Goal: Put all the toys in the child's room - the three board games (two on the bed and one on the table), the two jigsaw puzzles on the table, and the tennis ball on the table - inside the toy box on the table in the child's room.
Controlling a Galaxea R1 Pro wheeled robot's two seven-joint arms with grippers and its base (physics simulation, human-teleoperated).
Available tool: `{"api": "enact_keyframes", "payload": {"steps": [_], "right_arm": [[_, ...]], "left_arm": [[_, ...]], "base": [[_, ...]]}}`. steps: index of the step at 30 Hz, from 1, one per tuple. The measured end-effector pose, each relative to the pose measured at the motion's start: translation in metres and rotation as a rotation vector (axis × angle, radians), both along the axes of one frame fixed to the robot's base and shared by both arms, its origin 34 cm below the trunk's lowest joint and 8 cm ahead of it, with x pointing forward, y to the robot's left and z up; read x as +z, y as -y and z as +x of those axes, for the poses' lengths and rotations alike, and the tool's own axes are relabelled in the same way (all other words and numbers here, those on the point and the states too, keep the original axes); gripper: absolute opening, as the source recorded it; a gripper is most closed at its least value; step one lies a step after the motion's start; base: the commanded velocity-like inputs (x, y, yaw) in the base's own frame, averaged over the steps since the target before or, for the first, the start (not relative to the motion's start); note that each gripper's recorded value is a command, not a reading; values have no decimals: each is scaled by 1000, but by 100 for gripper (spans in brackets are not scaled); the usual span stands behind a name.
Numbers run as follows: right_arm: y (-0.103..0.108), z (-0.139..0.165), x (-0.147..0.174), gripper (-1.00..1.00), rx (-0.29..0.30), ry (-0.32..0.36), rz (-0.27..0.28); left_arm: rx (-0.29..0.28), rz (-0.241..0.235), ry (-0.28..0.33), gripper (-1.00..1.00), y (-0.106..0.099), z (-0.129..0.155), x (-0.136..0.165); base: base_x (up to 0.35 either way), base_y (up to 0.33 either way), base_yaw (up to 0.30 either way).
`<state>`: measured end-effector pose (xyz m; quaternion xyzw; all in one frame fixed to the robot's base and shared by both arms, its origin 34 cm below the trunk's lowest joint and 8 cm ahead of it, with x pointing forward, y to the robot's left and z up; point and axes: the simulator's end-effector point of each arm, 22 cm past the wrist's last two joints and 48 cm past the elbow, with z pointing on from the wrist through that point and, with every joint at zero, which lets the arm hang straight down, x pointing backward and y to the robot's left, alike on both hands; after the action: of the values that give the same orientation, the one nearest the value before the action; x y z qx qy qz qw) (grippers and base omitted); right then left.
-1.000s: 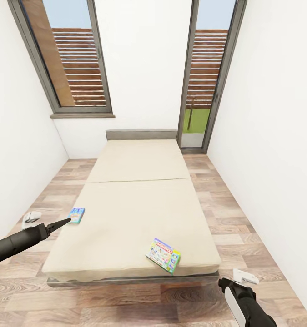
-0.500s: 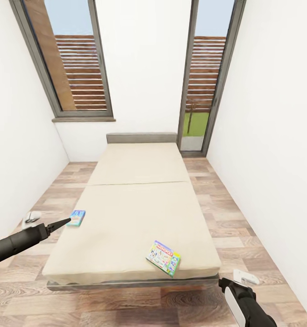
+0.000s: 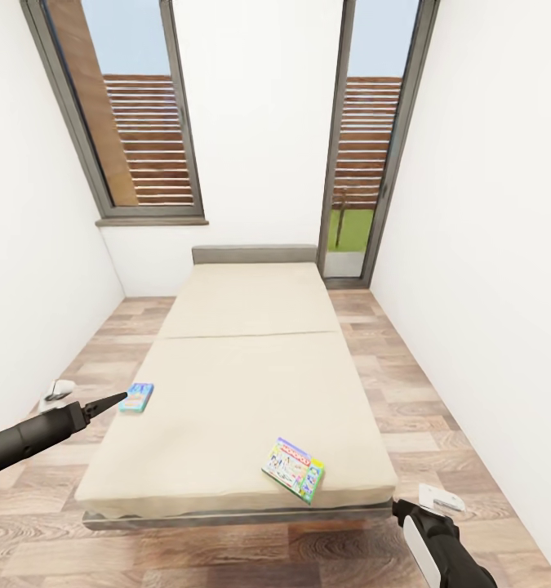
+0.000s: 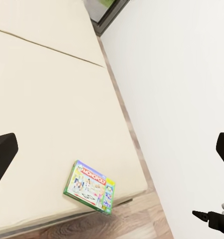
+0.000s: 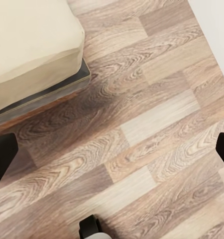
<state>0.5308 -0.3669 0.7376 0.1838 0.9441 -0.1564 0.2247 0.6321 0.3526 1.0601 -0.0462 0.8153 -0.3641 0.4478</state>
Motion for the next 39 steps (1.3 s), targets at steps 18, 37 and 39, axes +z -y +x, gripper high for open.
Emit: {"api": "enact_keyframes", "payload": {"steps": [18, 37, 39], "right_arm": [[0, 8, 13, 100, 0, 29, 0], [0, 15, 26, 100, 0, 60, 0], [0, 16, 27, 100, 0, 64, 0]], "left_arm": [[0, 0, 29, 100, 0, -2, 15], [0, 0, 61, 100, 0, -5, 31], [0, 0, 64, 100, 0, -5, 33]], "base": [[-58, 26, 0], [-2, 1, 0], [0, 0, 0]]}}
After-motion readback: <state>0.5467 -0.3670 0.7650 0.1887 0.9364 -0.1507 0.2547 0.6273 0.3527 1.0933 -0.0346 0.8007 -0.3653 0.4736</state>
